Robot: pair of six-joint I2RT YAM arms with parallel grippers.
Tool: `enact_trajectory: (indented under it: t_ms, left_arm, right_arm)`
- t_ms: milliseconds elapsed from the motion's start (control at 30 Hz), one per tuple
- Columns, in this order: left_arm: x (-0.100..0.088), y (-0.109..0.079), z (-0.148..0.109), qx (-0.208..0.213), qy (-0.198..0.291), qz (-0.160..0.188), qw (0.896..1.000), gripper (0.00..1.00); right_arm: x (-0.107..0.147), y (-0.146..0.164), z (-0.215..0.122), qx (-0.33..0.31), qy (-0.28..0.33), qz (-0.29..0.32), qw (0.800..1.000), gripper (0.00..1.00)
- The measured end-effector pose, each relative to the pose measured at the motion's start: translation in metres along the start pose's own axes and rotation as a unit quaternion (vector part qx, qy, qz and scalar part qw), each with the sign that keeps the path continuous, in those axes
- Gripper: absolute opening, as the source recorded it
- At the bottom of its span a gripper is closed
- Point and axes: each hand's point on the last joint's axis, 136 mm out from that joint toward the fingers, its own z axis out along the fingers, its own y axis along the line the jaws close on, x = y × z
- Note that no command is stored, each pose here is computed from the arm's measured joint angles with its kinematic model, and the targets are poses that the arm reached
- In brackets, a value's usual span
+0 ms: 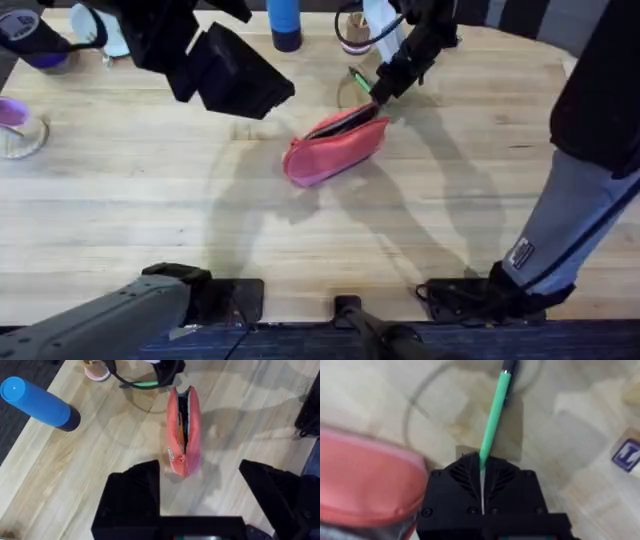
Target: Unzip the bag, pick up the pens from the table one at a time and place them inside, then zip the bag closed.
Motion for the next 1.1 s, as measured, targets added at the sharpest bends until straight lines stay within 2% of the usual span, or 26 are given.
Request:
enact_trajectory:
  t_ms: [200, 433, 633, 700, 733, 833, 1100]
  left_arm:
    - [0.000, 0.000, 0.000, 0.000, 0.000, 0.000, 1.000, 0.993]
    - [0.000, 0.000, 0.000, 0.000, 0.000, 0.000, 1.000, 0.993]
    - [0.000, 0.000, 0.000, 0.000, 0.000, 0.000, 1.000, 0.993]
    - [0.000, 0.000, 0.000, 0.000, 0.000, 0.000, 1.000, 0.993]
    - [0.000, 0.000, 0.000, 0.000, 0.000, 0.000, 1.000, 0.993]
    - [0.000, 0.000, 0.000, 0.000, 0.000, 0.000, 1.000, 0.993]
    - [0.000, 0.000, 0.000, 0.000, 0.000, 0.000, 1.000, 0.993]
  right_arm:
    - [0.012, 0.011, -0.019, -0.012, 0.018, -0.046, 0.999, 0.031]
    - [0.015, 0.023, -0.078, 0.002, -0.003, -0.102, 0.995, 0.034]
    - [0.033, 0.041, -0.123, 0.002, -0.002, -0.169, 0.986, 0.034]
    - [0.044, 0.050, -0.135, -0.007, 0.008, -0.201, 0.980, 0.033]
    - [0.054, 0.058, -0.151, -0.009, 0.010, -0.248, 0.969, 0.033]
    - [0.056, 0.059, -0.163, 0.006, 0.005, -0.299, 0.954, 0.032]
    - [0.067, 0.043, -0.171, 0.049, 0.049, -0.390, 0.918, 0.032]
